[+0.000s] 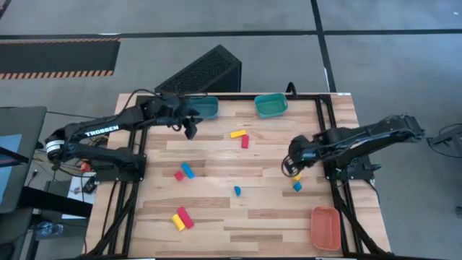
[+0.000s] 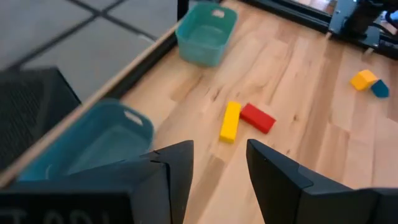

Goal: Sort & place blocks by color
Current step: Put the right blue block into the blue bin

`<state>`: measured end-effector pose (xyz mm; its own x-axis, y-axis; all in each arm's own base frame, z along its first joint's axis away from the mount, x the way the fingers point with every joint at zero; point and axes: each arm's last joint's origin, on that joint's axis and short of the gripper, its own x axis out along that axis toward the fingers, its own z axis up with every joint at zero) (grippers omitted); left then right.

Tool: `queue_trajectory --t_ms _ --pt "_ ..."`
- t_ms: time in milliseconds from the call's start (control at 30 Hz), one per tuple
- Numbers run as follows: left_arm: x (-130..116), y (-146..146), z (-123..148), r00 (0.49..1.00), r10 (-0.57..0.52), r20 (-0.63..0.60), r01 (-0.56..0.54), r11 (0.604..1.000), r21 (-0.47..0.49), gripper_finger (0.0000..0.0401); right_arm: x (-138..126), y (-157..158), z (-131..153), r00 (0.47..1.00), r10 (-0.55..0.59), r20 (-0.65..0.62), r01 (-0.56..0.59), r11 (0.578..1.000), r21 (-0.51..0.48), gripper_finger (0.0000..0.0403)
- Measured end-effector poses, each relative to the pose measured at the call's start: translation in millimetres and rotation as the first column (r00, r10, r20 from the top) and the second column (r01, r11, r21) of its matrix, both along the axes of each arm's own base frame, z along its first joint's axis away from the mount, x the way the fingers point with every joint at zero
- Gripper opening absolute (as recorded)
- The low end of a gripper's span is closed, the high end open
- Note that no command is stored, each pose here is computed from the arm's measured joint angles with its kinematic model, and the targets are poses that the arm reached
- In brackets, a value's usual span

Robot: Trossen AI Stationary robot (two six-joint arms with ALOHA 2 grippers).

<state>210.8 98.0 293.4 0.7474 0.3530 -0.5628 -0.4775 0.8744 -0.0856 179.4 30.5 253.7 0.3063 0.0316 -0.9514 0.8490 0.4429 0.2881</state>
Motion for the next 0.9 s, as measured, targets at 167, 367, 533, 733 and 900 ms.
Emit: queue_trajectory --t_ms 167,367,533,733,900 --pt "-3 4 9 1.000 -0.001 -0.022 0.003 0.997 0.074 0.0139 13 21 -16 0.996 0.046 -0.083 -0.037 0.994 0.103 0.0167" --pt "-5 9 4 0.996 0.075 -0.052 -0.070 0.993 0.096 0.0140 23 44 -39 0.976 -0.037 -0.215 0.059 0.993 0.099 0.0230" --pt "-6 9 3 0.994 0.063 -0.087 -0.052 0.990 0.128 0.0140 30 57 -54 0.959 -0.062 -0.275 0.094 0.990 0.107 0.0250" --pt "-6 9 3 0.992 0.020 -0.125 0.004 0.983 0.184 0.0140 31 59 -75 0.914 -0.002 -0.406 0.020 0.999 0.039 0.0250" --pt "-6 9 3 0.991 0.007 -0.132 0.020 0.979 0.204 0.0140 41 53 -87 0.903 0.067 -0.424 -0.053 0.998 0.044 0.0250"
